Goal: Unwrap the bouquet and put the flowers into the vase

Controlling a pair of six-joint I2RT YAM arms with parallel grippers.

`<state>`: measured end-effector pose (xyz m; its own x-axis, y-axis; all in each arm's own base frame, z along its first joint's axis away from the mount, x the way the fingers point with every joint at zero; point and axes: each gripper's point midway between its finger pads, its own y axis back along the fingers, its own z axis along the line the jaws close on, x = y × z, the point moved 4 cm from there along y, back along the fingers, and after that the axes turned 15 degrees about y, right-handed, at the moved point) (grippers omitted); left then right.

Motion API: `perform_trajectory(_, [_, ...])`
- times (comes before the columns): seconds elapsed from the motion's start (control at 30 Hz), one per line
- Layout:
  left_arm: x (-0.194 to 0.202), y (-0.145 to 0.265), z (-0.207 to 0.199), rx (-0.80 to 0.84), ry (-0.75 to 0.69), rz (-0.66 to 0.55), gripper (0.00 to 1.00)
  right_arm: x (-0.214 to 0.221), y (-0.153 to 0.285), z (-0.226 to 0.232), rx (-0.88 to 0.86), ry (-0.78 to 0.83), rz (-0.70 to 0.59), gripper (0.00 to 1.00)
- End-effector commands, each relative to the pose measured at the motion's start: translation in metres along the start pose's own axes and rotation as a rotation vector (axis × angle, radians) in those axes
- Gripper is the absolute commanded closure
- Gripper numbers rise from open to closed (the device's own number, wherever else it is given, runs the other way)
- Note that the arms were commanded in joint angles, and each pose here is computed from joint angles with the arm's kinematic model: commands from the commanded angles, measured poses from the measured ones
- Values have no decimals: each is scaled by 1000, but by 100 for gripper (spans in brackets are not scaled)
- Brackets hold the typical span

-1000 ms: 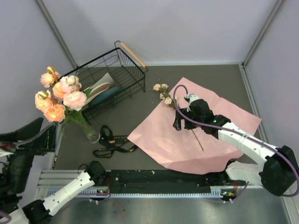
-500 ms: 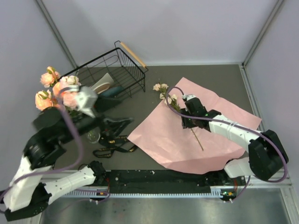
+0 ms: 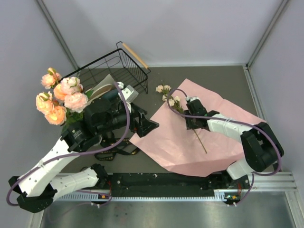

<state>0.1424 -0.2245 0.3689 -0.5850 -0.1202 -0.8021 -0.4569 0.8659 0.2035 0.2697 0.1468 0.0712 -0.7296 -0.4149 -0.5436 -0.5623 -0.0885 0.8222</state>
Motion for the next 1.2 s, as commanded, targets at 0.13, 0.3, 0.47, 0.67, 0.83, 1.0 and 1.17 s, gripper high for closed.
perform_trajectory(0.13, [-5, 5, -3, 19, 32, -71, 5, -19, -12, -6, -73, -60, -97, 60])
perform_trajectory(0.3, [-5, 2, -3, 19, 42, -64, 5, -13, -19, -3, -95, -65, -77, 72])
perform_trajectory(0.47, [-3, 1, -4, 21, 51, -53, 5, -11, -22, -3, -94, -66, -55, 78])
perform_trajectory(0.67, [-2, 1, -3, 17, 58, -51, 5, -8, -28, -1, -99, -61, -11, 78])
perform_trajectory(0.83, [0, -4, -1, 12, 69, -36, 5, -14, -27, -5, -78, -53, -13, 96])
perform_trajectory(1.0, [-3, -8, 4, -21, 85, -50, 5, -50, 18, -9, -86, -26, -176, 100])
perform_trajectory(1.17, [-9, -11, 6, -44, 99, -78, 1, -88, 89, -5, -183, -4, -398, 100])
